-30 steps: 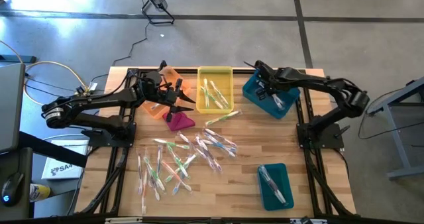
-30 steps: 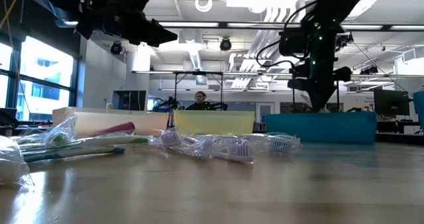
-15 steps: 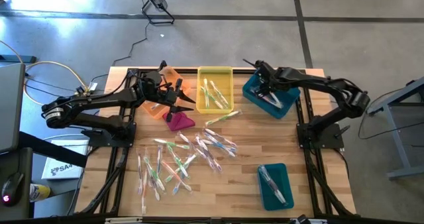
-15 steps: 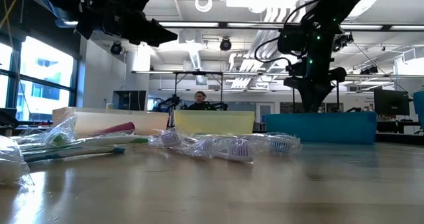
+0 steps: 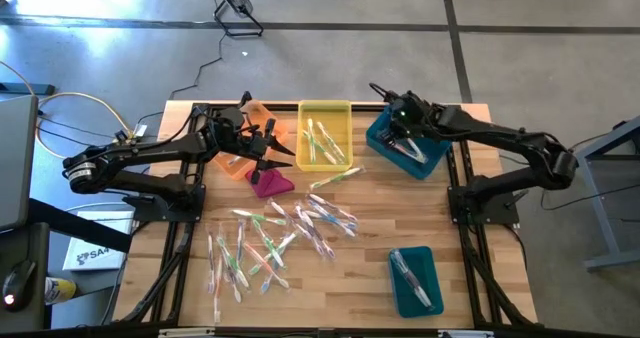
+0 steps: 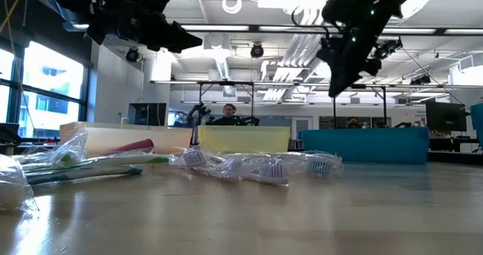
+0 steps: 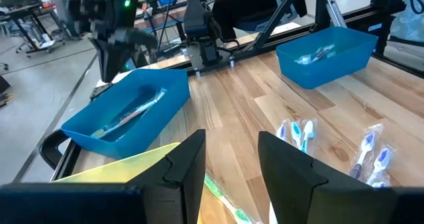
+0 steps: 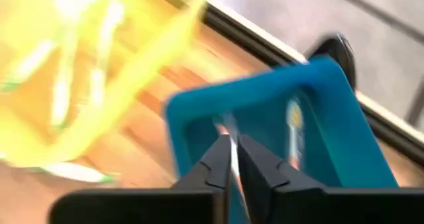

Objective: Pick & Place Toothbrushes
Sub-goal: Put the purple toothbrush into the bottom blue bin

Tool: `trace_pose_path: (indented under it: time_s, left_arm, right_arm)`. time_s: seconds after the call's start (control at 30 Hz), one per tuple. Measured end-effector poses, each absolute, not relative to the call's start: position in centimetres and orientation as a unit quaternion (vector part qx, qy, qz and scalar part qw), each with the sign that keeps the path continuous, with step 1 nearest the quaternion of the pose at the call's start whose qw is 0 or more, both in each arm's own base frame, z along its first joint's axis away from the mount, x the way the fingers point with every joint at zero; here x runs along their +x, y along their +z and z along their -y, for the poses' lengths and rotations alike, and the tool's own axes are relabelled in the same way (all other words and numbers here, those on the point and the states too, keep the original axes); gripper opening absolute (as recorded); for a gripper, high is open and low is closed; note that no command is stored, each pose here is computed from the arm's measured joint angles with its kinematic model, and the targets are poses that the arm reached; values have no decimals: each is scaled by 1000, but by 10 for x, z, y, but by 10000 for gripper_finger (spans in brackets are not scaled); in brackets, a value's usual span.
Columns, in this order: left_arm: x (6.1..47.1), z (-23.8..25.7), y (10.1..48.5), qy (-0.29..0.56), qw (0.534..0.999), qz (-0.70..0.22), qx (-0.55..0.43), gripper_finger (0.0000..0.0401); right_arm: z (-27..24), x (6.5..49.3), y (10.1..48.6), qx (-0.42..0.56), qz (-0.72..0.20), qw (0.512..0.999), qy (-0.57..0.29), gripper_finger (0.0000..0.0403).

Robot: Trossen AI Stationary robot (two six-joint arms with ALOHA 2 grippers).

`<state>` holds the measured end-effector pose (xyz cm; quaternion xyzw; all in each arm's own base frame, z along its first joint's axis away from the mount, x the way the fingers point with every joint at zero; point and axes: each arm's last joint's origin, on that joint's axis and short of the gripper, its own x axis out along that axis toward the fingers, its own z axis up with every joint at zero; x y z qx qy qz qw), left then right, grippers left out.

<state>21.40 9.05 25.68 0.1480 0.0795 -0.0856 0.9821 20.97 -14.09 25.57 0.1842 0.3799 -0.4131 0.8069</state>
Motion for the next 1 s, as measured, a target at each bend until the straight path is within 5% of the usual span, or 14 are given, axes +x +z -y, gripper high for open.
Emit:
trace_pose_path:
  time_s: [0.63, 1.0]
  left_arm:
    - [214, -91, 257, -86, 982, -80, 148, 134]
    - [214, -90, 256, -88, 983, -83, 141, 134]
  right_arm:
    - [65, 260, 274, 51, -320, 938, -119, 3]
    - [34, 271, 280, 54, -283, 955, -70, 3]
